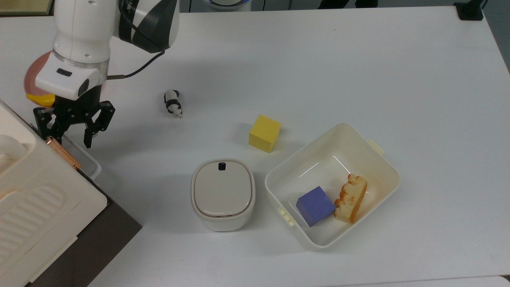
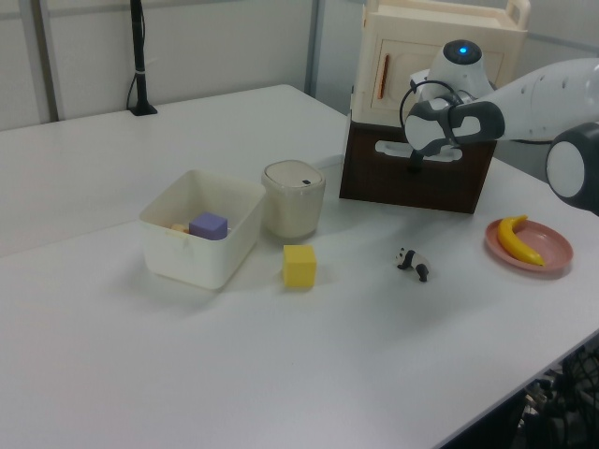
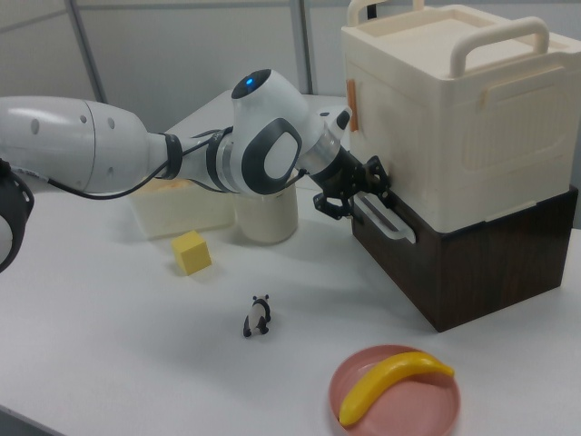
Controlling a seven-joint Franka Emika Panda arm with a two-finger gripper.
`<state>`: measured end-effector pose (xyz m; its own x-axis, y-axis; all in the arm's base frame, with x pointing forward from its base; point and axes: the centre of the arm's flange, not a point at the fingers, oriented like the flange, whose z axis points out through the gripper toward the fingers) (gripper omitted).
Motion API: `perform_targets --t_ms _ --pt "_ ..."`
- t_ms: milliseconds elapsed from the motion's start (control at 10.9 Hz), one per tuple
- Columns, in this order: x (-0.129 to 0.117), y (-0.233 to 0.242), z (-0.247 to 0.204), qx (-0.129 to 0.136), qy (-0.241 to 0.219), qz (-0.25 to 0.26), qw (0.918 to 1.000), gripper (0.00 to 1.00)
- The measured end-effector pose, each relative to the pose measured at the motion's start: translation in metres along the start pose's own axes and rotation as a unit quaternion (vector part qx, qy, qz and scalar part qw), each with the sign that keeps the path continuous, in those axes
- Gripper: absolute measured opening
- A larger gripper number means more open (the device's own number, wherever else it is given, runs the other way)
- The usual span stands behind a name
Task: Slide the drawer open
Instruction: 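Pull the drawer handle outward with the gripper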
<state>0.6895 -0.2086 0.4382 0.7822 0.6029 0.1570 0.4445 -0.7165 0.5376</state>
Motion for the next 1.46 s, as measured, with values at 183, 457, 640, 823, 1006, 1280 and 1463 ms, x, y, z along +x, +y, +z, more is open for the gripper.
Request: perform_targets --t_ms 183,457,640,823,1006,1280,1463 --pt "0.0 0.0 0.0 0.0 0.0 -0.001 1.0 0.57" --pt "0.0 -0.007 0.003 0.006 -0.002 -0.006 1.0 0.57" --pt "-0.003 -0.018 0.011 0.017 -0.009 -0.011 0.9998 0.57" --pt "-0.003 -0.018 0.011 0.017 -0.009 -0.015 0.9997 0.57" --pt "-0.004 -0.018 0.01 0.017 -0.008 -0.018 0.9997 0.53" --pt "-0.004 -0.024 0.004 0.022 -0.006 -0.037 0.9991 0.42" --pt "-0.006 -0.03 -0.007 0.044 -0.019 -0.066 0.9967 0.3"
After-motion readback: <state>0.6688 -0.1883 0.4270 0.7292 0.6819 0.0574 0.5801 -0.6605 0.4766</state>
